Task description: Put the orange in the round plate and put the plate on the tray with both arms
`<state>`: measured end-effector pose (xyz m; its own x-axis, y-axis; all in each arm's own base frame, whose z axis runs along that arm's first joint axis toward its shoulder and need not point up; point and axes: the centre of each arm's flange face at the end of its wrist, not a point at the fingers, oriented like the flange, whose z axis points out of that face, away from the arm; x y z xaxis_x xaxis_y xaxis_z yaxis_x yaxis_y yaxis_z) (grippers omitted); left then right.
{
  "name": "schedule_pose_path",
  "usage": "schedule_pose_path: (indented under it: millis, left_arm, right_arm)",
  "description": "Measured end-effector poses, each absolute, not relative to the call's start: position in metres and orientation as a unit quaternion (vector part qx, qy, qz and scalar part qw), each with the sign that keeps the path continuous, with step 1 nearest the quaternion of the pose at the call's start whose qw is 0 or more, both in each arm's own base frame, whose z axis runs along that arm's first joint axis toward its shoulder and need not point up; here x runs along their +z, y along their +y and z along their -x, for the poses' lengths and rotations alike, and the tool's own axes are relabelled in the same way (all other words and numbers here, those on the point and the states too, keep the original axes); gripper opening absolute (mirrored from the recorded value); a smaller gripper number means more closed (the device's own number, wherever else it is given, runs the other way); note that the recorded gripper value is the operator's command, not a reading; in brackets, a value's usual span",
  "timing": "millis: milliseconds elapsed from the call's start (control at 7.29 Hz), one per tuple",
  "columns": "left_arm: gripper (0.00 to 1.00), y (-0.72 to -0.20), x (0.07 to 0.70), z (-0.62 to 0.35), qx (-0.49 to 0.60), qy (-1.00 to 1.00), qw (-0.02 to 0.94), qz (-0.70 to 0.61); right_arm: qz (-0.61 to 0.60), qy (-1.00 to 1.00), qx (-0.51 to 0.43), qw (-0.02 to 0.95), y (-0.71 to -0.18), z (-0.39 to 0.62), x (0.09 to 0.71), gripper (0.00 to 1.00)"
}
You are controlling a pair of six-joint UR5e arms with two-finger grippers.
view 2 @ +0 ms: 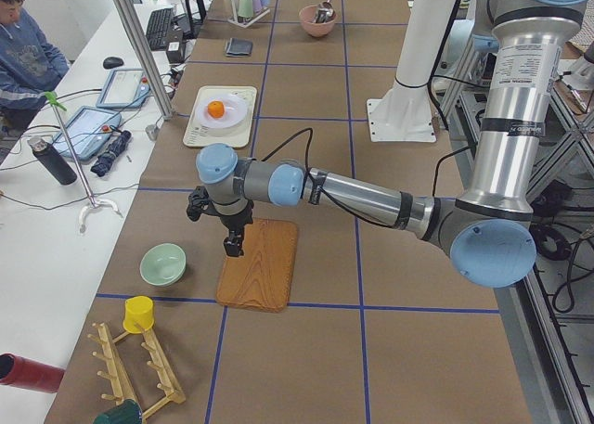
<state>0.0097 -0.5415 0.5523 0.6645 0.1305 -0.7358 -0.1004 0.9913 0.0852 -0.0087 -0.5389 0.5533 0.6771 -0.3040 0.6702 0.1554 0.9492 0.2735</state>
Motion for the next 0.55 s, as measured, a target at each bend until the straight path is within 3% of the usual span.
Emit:
schedule_pose_path:
  millis: [549]
  left_arm:
    - [0.98, -0.522, 0.596, 0.036, 0.012, 0.406, 0.914, -0.005]
  right_arm:
    - [-0.089, -0.383, -0.121, 0.911, -0.528, 0.007, 0.562, 1.0]
